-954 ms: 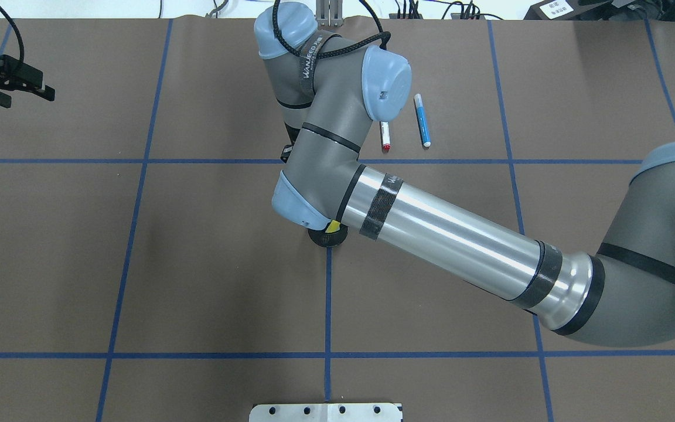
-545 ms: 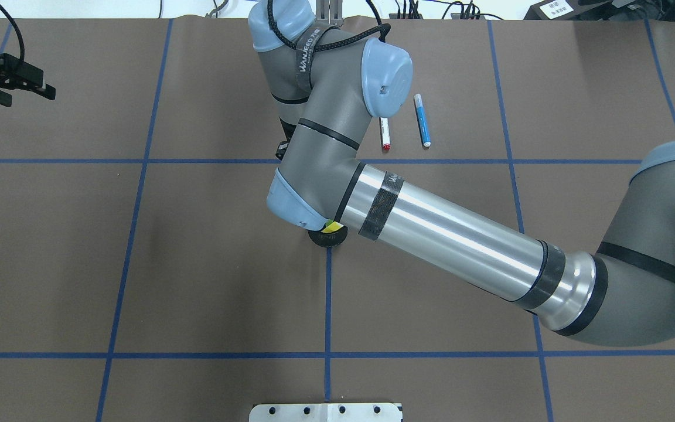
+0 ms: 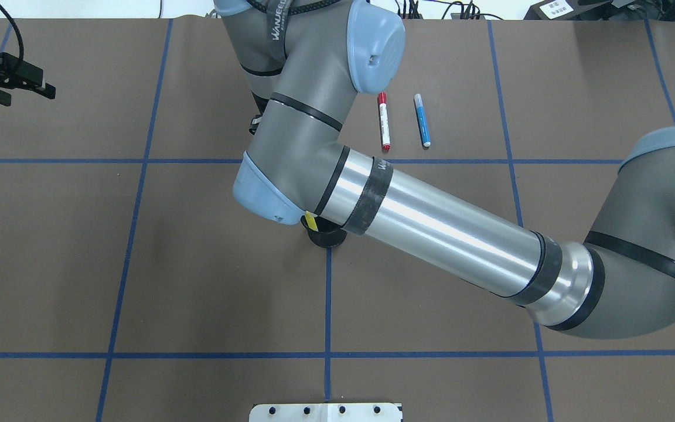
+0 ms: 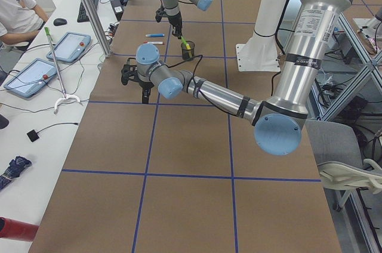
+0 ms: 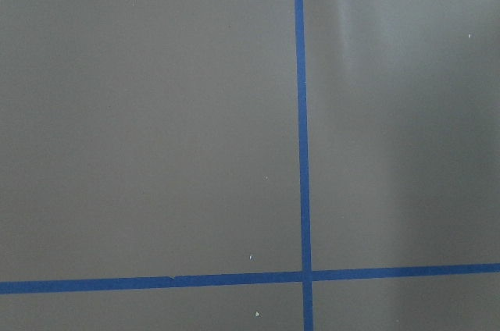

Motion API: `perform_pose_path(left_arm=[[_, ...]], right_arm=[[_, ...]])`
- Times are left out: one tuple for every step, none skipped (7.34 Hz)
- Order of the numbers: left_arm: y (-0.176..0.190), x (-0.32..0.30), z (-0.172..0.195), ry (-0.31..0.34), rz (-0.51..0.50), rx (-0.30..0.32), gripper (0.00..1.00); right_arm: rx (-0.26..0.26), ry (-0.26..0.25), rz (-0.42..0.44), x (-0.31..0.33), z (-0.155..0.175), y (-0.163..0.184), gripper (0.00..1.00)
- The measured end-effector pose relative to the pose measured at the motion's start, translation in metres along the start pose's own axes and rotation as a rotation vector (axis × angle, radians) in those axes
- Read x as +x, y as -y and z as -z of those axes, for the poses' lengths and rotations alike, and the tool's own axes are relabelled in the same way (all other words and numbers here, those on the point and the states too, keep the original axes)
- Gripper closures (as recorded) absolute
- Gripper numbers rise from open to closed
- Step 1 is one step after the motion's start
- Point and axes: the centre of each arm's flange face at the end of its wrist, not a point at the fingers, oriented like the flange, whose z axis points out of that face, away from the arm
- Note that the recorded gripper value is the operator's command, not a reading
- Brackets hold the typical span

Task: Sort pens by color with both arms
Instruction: 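Lower the right gripper into the cup and grasp the green highlighter, then lift the green highlighter out of the cup with the right gripper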

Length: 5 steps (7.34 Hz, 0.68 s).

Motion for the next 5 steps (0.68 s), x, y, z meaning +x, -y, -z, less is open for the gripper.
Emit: perform_pose_path(left_arm=[[-0.001, 0.0, 0.0, 0.0, 0.0, 0.001, 0.02], [-0.001, 0.0, 0.001, 0.0, -0.001, 0.001, 0.02], [-0.001, 0.001, 0.0, 0.0, 0.002, 0.001, 0.02], [-0.001, 0.002, 0.001, -0.001, 0.008, 0.001, 0.02], [-0.001, 0.002, 0.001, -0.002, 0.011, 0.002, 0.02]], right_arm=[[0.033, 0.01, -0.002, 0.001, 0.022, 0.002, 1.0], [0.06, 0.012, -0.009, 0.006, 0.04, 0.004, 1.0], [0.086, 0.015, -0.016, 0.013, 0.056, 0.006, 1.0], [0.125, 0.02, -0.023, 0.017, 0.069, 0.009, 1.0], [0.183, 0.04, -0.037, 0.017, 0.077, 0.015, 1.0]])
